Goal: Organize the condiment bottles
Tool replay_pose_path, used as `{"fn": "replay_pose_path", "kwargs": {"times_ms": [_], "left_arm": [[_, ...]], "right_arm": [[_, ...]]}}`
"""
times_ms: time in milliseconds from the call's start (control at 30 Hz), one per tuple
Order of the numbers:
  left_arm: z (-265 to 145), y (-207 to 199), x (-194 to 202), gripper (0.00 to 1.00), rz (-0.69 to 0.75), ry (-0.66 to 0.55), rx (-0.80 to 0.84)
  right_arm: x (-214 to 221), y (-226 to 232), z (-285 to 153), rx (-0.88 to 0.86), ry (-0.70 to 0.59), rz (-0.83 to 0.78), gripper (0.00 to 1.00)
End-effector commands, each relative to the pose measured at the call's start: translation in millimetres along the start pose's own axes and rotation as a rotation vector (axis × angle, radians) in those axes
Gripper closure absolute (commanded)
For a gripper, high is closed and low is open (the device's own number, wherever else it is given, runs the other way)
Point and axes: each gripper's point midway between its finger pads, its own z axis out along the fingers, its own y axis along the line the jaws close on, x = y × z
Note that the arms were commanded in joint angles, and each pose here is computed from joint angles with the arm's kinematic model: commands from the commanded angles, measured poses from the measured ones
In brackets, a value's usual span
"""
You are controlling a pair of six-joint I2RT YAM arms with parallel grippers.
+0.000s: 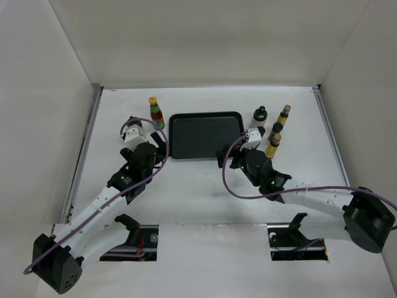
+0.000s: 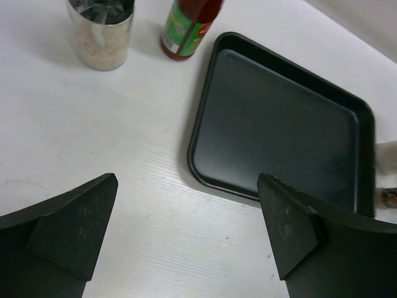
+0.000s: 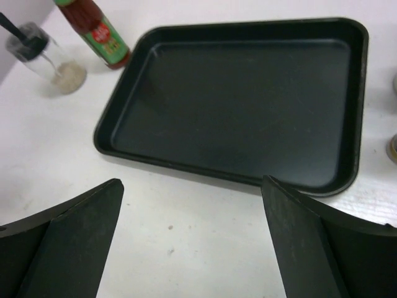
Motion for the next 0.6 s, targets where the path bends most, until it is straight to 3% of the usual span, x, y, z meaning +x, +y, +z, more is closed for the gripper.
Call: {"fn": "replay_pose_path", "kwargs": {"times_ms": [0,67,300,433,533,567], "left_arm": [[2.3,4.4,-24.9,0.00,-0.021,-0.066,-0.036],[8.7,7.9,-38.4,0.00,-0.030,-0.114,-0.055],[38.7,-19.3,-78.3,0.00,0.064,-0.193,-0.088],[58.7,-39.7,-97.7,0.00,0.059,-0.272,-0.062],[75.8,-47.1,-108.8,0.01,0.040,-0.286,-0.042],[81.1,-48.1,-112.4,0.09,0.038,-0.289,-0.043]], "right_arm": [[-34.2,25.4,1.9,-0.087,-0.110,0.066,0.03],[-34.5,25.6,1.9,-0.087,-0.111,0.067,0.24],[-36.4,22.4,-1.8,-0.079,-0.116,0.064,0.75],[-30.8,15.3,1.4,-0.059,-0.102,0.060,0.82],[-29.7,10.7,3.8,-0.044,-0.100,0.059,0.77],[-29.8,10.2,4.1,-0.043,-0.102,0.060,0.72]]}}
